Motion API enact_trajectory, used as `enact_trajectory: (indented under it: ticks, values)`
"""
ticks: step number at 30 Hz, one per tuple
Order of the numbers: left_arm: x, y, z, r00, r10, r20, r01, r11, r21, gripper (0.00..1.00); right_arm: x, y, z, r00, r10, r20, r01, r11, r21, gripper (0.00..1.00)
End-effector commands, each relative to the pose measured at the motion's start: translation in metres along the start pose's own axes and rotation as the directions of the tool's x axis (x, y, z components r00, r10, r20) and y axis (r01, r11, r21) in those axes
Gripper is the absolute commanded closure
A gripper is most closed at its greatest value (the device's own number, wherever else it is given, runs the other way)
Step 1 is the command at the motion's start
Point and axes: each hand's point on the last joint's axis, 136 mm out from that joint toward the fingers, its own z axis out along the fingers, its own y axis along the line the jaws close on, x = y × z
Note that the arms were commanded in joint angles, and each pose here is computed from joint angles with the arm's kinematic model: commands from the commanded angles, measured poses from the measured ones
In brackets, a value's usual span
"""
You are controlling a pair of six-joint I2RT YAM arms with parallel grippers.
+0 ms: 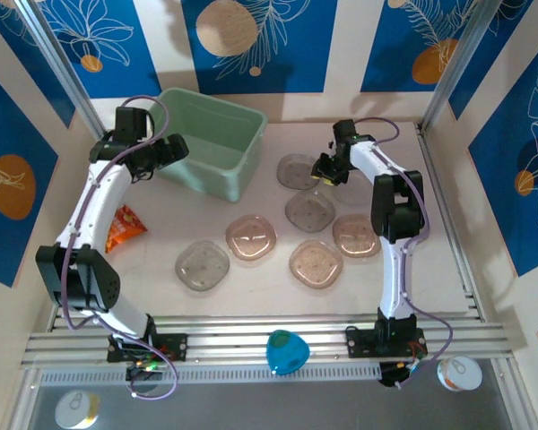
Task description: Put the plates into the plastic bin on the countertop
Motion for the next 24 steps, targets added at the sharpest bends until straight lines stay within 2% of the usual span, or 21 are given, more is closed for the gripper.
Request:
enact_trajectory:
  ticks: [1,11,24]
  values:
    - [-0.001,0.000,-0.004,0.999,-0.030,-0.028,0.030,1.000,0.003,0.04,-0.001,-0.001,0.007,1.000,0.015,-0.004,-0.015,1.000,0.022,0.60]
    - [0.001,0.003,-0.003,0.999,-0.032,-0.035,0.031,0.999,-0.013,0.03,-0.005,-0.002,0.018,1.000,-0.005,0.005,0.004,1.000,0.018,0.64]
    - [0.003,0.006,-0.003,0.999,-0.030,-0.040,0.029,0.999,-0.024,0.03,-0.015,0.007,0.000,0.998,-0.015,0.065,0.013,0.999,0.030,0.65]
